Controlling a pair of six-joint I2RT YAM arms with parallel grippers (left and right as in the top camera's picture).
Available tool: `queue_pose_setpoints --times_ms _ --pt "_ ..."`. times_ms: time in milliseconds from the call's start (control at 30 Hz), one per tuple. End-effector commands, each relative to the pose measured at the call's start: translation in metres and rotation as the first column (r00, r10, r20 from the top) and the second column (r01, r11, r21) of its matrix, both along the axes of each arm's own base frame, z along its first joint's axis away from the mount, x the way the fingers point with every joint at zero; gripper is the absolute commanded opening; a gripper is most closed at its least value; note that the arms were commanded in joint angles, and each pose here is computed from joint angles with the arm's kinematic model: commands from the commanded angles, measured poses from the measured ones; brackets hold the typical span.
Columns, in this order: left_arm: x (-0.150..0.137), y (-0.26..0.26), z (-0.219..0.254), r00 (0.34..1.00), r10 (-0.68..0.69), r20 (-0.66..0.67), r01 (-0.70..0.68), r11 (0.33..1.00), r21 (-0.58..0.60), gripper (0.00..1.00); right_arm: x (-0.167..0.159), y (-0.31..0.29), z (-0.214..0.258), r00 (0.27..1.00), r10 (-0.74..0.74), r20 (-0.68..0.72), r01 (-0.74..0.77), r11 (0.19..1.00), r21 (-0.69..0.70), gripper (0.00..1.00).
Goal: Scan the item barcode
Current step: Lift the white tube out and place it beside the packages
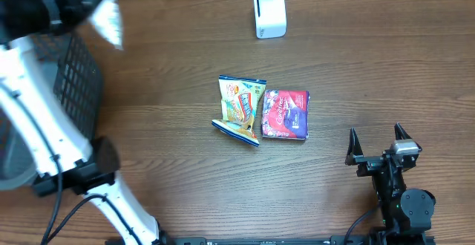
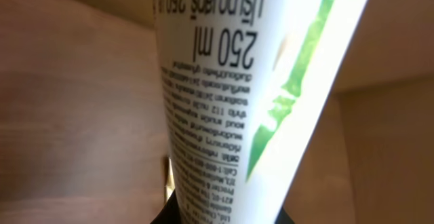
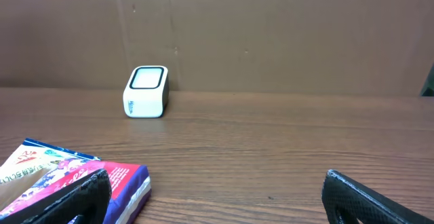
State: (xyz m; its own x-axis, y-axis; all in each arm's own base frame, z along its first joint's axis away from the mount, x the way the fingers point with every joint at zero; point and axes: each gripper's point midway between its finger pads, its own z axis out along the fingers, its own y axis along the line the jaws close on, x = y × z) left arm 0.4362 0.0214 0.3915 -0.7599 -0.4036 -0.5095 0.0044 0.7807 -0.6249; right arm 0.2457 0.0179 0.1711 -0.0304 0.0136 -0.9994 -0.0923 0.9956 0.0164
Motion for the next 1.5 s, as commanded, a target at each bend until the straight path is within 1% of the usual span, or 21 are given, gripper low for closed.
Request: queue_pose_setpoints --times_ms 0,100,200,267,367,400,500,567,700,933,1033,1067,1133,1233,1367,1467 --pt "0.002 -0.041 -0.017 0.997 -0.05 -0.057 0.056 0.993 0.105 0.04 0.0 0.0 -0.001 1.0 0.001 0.006 -0.001 1.0 0.006 1.0" --pt "0.005 -0.073 -0.037 0.989 -0.1 -0.109 0.12 0.974 0.194 0.04 0.0 0.0 -0.001 1.0 0.001 0.006 -0.001 1.0 0.006 1.0" --pt "0.006 -0.09 -0.065 0.979 -0.087 -0.185 0.144 0.936 0.321 0.04 0.0 0.0 -0.001 1.0 0.001 0.006 -0.001 1.0 0.006 1.0" --pt "0.003 -0.102 -0.084 0.965 -0.089 -0.245 0.18 0.908 0.378 0.04 0.0 0.0 -0.001 1.0 0.001 0.006 -0.001 1.0 0.006 1.0" --pt "-0.006 -0.125 -0.118 0.927 -0.121 -0.355 0.269 0.874 0.404 0.04 0.0 0.0 -0.001 1.0 0.001 0.006 -0.001 1.0 0.006 1.0" --pt "-0.013 -0.132 -0.136 0.902 -0.128 -0.412 0.311 0.854 0.416 0.04 0.0 0.0 -0.001 1.0 0.001 0.006 -0.001 1.0 0.006 1.0" --pt "-0.024 -0.131 -0.176 0.851 -0.061 -0.521 0.349 0.808 0.475 0.04 0.0 0.0 -0.001 1.0 0.001 0.007 -0.001 1.0 0.006 1.0" --pt "-0.029 -0.13 -0.202 0.819 -0.015 -0.573 0.357 0.796 0.489 0.04 0.0 0.0 -0.001 1.0 0.001 0.006 -0.001 1.0 0.006 1.0" --pt "-0.037 -0.13 -0.249 0.765 0.008 -0.644 0.391 0.789 0.474 0.04 0.0 0.0 -0.001 1.0 0.001 0.006 -0.001 1.0 0.006 1.0" --pt "-0.054 -0.121 -0.313 0.701 0.076 -0.709 0.395 0.786 0.475 0.04 0.0 0.0 -0.001 1.0 0.001 0.006 -0.001 1.0 0.006 1.0" --pt "-0.062 -0.122 -0.329 0.681 0.072 -0.729 0.407 0.79 0.458 0.06 0.0 0.0 -0.001 1.0 0.001 0.006 -0.001 1.0 0.006 1.0" --pt "-0.064 -0.122 -0.332 0.675 0.077 -0.733 0.406 0.791 0.457 0.09 0.0 0.0 -0.001 1.0 0.001 0.006 -0.001 1.0 0.006 1.0" --pt "-0.067 -0.121 -0.335 0.668 0.079 -0.74 0.412 0.789 0.455 0.17 0.0 0.0 -0.001 1.0 0.001 0.006 -0.001 1.0 0.006 1.0" --pt "-0.067 -0.121 -0.335 0.667 0.08 -0.74 0.411 0.79 0.455 0.25 0.0 0.0 -0.001 1.0 0.001 0.006 -0.001 1.0 0.006 1.0" --pt "-0.065 -0.119 -0.332 0.672 0.083 -0.736 0.402 0.794 0.456 0.24 0.0 0.0 -0.001 1.0 0.001 0.006 -0.001 1.0 0.006 1.0" --pt "-0.059 -0.118 -0.313 0.682 0.073 -0.728 0.389 0.807 0.445 0.24 0.0 0.0 -0.001 1.0 0.001 0.006 -0.001 1.0 0.006 1.0"
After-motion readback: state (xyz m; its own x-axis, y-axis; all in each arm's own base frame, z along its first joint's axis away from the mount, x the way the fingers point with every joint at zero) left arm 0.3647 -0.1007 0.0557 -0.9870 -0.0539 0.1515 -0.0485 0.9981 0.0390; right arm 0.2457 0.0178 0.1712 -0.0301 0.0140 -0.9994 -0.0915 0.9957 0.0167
